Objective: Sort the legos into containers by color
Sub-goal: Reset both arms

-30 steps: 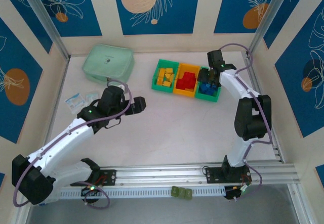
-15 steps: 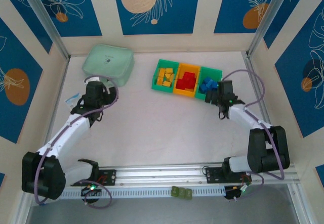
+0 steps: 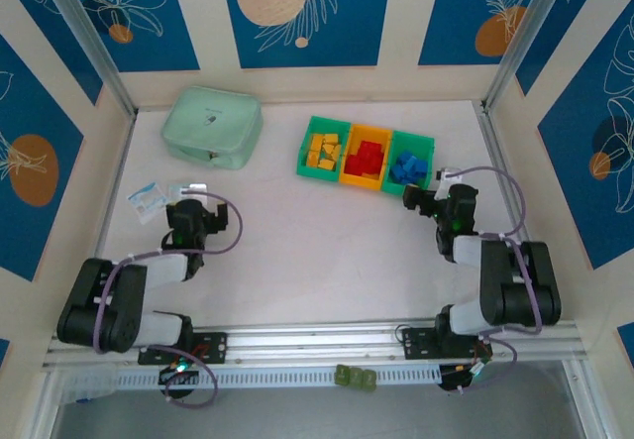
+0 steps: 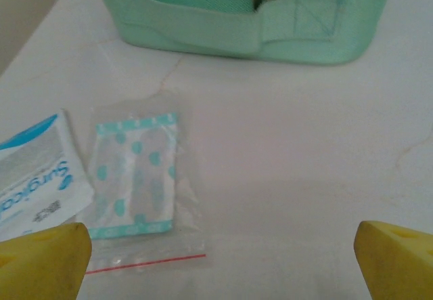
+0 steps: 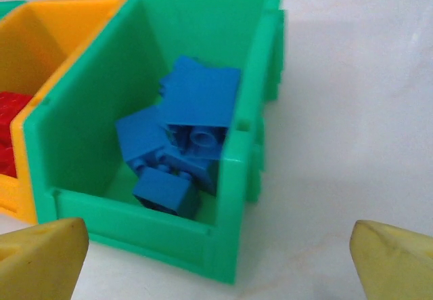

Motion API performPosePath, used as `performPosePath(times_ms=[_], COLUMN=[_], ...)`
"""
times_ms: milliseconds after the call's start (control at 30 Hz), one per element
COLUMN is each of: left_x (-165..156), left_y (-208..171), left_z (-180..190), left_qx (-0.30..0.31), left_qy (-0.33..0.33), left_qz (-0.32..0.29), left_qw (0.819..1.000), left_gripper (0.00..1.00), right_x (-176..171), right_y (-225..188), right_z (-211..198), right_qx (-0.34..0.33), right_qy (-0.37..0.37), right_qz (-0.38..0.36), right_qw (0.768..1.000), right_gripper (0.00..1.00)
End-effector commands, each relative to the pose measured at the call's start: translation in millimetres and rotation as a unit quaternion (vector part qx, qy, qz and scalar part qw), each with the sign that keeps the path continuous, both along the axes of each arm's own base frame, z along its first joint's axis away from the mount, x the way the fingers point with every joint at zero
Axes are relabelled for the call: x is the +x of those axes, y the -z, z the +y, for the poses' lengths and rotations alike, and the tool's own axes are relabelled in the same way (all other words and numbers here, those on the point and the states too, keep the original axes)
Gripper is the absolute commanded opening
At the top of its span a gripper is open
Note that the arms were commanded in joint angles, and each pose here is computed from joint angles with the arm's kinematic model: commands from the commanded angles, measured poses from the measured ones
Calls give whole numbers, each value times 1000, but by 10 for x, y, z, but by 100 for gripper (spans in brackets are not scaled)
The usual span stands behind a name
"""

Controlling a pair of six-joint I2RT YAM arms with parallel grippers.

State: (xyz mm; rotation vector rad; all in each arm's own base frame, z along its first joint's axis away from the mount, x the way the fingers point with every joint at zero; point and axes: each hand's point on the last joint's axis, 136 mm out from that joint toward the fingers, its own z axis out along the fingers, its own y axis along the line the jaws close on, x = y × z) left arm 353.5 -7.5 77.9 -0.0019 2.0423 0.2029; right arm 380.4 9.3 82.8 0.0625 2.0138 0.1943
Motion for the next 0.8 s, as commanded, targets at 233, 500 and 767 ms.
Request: performPosePath(times_ms=[233,500,767], left_x=[417,378,410], left_y=[-164,-180,-165], left_z=[-16,53,-8], left_qx=[-4,-14,-13], left_qy=[21,9,27], left_qz=[-78,-89,-80], left_qw=[997,996,996], left_gripper=[99,99,99], right_x=[154,158,153], right_y=[-115,-115,-117], right_z=[228,233,232], right_qx=[-18,-11,-11], right_qy=[-46,-51,-51], right_qz=[-34,-31,-32], right_qw=[998,998,998], right_gripper=[99,99,99])
